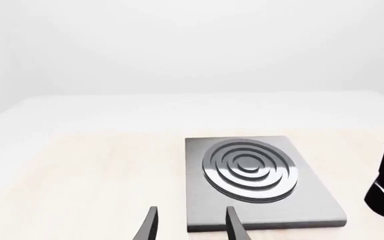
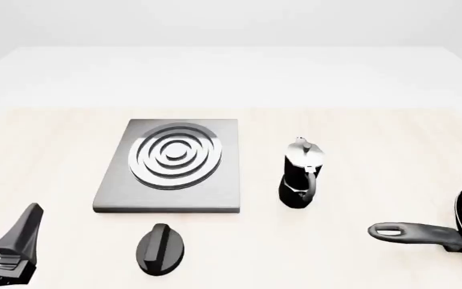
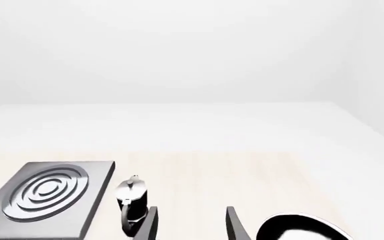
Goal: Put the frying pan on the stove.
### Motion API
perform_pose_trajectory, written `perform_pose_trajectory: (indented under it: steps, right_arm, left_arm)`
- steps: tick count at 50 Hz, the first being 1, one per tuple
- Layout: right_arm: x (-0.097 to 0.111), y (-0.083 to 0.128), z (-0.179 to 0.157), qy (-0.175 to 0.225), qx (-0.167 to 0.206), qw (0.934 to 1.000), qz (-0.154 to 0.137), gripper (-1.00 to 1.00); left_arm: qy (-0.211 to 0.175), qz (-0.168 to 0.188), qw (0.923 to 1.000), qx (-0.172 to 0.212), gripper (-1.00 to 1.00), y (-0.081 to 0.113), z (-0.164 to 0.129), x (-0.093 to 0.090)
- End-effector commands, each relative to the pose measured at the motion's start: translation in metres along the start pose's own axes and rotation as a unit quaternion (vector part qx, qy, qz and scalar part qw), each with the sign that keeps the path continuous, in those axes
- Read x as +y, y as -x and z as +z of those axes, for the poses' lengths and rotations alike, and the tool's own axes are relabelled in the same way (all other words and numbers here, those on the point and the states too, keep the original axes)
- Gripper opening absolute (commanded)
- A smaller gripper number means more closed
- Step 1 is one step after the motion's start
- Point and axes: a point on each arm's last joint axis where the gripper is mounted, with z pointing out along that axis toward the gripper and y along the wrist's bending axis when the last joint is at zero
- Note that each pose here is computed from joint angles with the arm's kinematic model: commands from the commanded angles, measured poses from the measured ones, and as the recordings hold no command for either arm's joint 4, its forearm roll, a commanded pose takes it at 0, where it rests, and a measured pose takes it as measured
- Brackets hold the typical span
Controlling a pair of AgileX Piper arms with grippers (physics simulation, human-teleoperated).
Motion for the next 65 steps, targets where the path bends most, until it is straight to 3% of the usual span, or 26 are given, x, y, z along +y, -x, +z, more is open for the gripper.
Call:
perform_pose_trajectory:
  steps: [1,24,54,65]
  right_arm:
    - [0.001,0.023,-0.029,-0.006,0.006,1.0000,0.000,1.00]
    - [0.005,0.053,-0.096,-0.017,0.022,0.9996,0.009,1.00]
    - [0.008,0.056,-0.101,-0.030,0.013,0.9990,0.029,1.00]
    - [0.005,0.059,-0.106,-0.017,0.004,0.9992,0.036,1.00]
  left_arm:
    - [-0.002,-0.008,1.0000,-0.006,1.00,-0.001,-0.003,0.000]
    - [-0.009,-0.008,0.9999,-0.003,1.00,-0.002,-0.004,-0.001]
    - [-0.021,-0.002,0.9998,0.000,1.00,-0.005,-0.003,-0.002]
    - [-0.035,0.006,0.9994,0.003,1.00,-0.003,-0.002,-0.004]
